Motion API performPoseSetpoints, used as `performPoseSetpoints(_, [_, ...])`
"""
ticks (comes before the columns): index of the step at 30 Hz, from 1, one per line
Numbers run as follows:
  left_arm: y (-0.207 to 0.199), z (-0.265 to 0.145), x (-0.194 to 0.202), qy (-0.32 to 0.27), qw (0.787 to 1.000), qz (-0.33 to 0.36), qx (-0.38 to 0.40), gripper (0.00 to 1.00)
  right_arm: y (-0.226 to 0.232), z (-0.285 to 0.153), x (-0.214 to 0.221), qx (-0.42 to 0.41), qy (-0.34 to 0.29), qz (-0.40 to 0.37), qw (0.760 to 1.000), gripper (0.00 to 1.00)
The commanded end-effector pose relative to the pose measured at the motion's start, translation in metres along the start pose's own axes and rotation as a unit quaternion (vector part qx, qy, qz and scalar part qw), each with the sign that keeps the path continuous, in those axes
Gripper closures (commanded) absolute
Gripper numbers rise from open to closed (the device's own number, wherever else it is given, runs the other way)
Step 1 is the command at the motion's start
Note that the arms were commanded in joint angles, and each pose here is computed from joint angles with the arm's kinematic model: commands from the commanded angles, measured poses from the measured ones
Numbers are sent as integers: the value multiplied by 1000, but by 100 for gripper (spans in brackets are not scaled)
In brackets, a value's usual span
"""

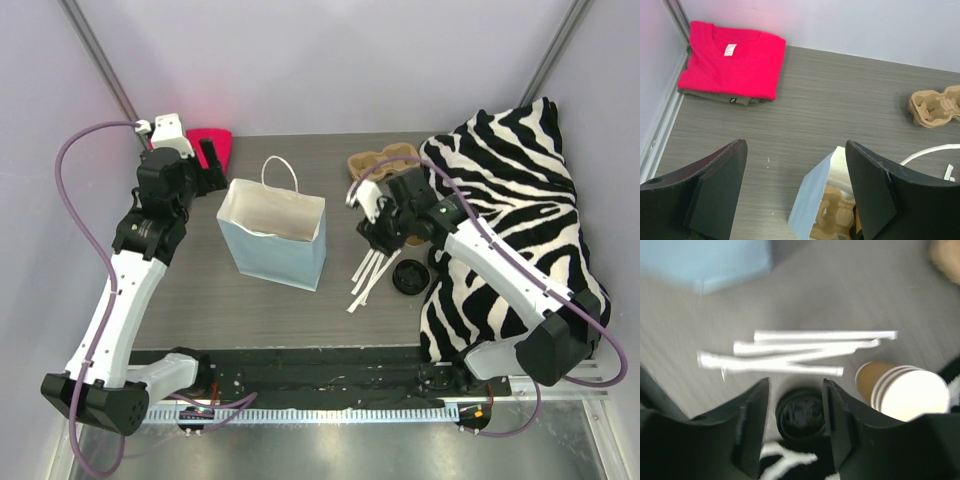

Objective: Pack the takeout coffee

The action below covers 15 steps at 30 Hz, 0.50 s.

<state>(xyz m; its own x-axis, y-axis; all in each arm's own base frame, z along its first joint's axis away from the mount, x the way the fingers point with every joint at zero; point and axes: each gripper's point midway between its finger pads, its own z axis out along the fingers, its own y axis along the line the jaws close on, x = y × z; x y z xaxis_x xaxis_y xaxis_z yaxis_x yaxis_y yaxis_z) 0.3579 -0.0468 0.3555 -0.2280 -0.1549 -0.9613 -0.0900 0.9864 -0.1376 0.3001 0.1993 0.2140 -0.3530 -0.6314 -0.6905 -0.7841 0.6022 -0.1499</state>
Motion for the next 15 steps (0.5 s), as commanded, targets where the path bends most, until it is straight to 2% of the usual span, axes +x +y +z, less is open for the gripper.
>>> performPoseSetpoints(1, [2,-5,-13,-6,1000,-17,9,16,29,3,41,-118,32,-220,968,51])
performPoseSetpoints(3, [2,-4,-9,1,1000,-17,12,16,36,11,60,-155,44,-280,946,55])
performPoseSetpoints(7, [5,-3,-7,9,1000,-25,9,17,59,25,65,-225,2,-328,917,60])
performPoseSetpoints(9, [6,-1,-6,12,1000,-27,9,17,65,33,69,-241,-4,-333,912,64])
performPoseSetpoints(13, [6,0,-2,22,999,-29,12,16,67,49,93,-261,2,-403,877,70])
performPoseSetpoints(15, [6,1,0,26,999,-30,13,17,66,55,110,-269,15,-415,869,71])
